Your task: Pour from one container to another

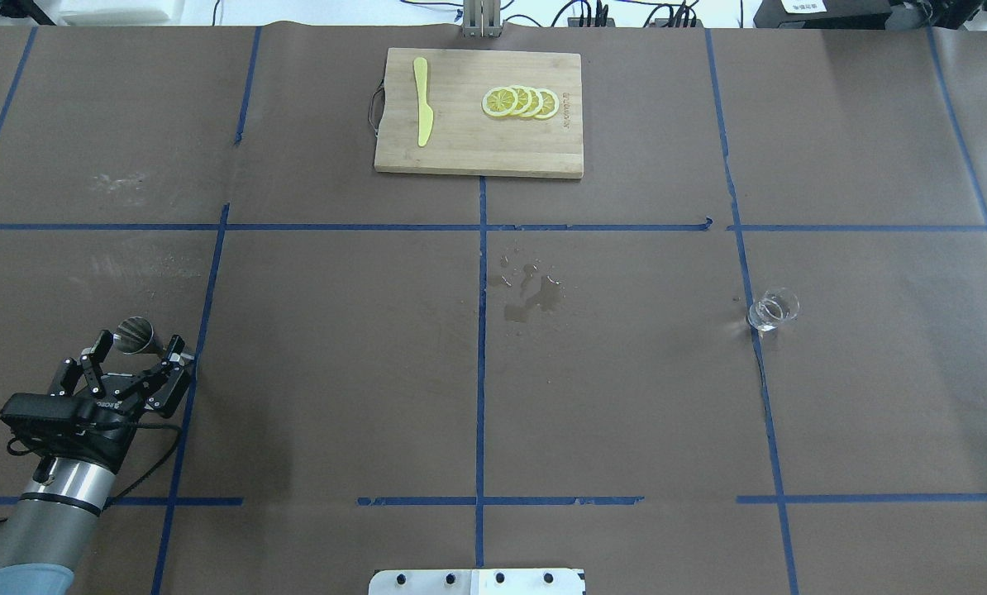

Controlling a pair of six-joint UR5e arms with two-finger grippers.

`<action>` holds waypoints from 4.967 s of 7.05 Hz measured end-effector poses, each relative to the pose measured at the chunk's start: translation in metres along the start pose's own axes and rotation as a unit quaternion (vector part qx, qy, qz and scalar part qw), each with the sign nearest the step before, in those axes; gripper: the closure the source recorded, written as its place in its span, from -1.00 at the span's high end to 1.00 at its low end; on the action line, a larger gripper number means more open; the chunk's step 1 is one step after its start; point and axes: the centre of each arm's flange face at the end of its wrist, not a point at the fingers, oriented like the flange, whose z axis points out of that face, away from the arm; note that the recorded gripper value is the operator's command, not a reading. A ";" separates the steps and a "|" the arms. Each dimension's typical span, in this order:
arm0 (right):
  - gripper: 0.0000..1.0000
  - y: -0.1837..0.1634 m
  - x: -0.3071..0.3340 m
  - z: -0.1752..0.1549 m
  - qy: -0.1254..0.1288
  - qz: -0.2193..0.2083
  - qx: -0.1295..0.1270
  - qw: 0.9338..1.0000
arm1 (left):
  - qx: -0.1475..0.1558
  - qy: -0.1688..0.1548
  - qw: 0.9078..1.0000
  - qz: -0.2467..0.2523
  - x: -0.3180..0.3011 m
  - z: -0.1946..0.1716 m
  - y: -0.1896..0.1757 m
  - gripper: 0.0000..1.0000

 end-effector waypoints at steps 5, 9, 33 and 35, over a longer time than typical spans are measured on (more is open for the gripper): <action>1.00 0.001 0.000 0.000 0.000 0.000 0.000 1.000 | -0.004 0.006 1.000 -0.003 0.005 0.003 0.027 0.32; 1.00 0.002 0.000 0.000 0.000 -0.001 0.000 1.000 | 0.001 0.008 1.000 -0.013 0.001 0.003 0.026 0.29; 1.00 -0.010 -0.005 -0.006 0.000 -0.004 0.008 1.000 | -0.020 0.541 0.800 0.260 0.233 0.097 -0.250 -1.00; 1.00 -0.021 -0.010 -0.011 0.001 -0.010 0.015 1.000 | -0.033 0.560 0.788 0.254 0.269 0.108 -0.262 -1.00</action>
